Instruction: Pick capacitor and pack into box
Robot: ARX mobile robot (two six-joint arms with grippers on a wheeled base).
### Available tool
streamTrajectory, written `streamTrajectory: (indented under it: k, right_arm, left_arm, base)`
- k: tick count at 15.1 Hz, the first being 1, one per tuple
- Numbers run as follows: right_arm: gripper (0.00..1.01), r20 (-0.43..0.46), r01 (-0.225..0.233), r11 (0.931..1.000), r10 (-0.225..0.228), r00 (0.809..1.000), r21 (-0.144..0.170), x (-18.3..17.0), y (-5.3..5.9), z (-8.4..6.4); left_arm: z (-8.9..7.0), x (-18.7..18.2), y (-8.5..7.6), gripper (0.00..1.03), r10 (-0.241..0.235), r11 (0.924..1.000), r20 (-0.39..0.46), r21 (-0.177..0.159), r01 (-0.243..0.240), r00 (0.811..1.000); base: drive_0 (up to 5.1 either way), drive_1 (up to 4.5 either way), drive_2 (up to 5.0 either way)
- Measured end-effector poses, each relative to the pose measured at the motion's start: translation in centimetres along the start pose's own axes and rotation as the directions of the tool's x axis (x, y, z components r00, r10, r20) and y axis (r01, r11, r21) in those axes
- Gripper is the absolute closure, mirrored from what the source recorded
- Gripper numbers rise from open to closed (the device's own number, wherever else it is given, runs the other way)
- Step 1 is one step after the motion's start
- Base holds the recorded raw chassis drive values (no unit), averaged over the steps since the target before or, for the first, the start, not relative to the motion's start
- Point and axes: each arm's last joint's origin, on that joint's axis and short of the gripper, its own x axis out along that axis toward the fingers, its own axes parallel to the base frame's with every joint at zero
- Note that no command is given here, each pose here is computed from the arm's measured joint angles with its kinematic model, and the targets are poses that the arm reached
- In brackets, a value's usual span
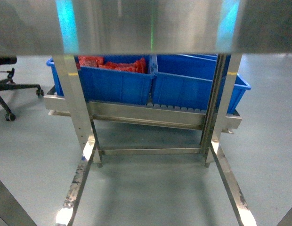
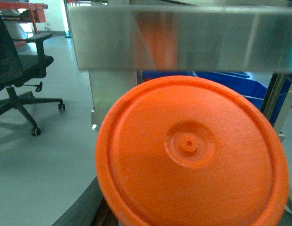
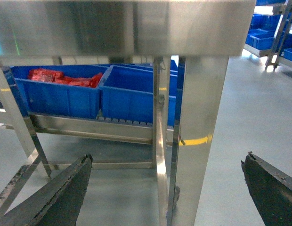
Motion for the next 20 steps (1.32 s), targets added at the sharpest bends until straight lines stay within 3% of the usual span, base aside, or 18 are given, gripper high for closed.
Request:
streamTrajectory:
  k: [18,20]
  right_arm:
    - [0.03,-0.001,0.0,1.0,0.0,1.0,0.0,0.0,0.0,-0.01]
    - [0.03,0.002,0.001,1.0,-0.001,1.0,0.0,0.0,0.0,0.02]
  left_arm:
    - [0.0,0.0,0.0,0.59,0.0,1.0,0.0,0.0,0.0,1.0]
    - [0.0,0.0,0.0,0.59,0.0,1.0,0.0,0.0,0.0,1.0]
  base:
    - [0.0,0.0,0.0]
    - [-4.8,2.62,2.6]
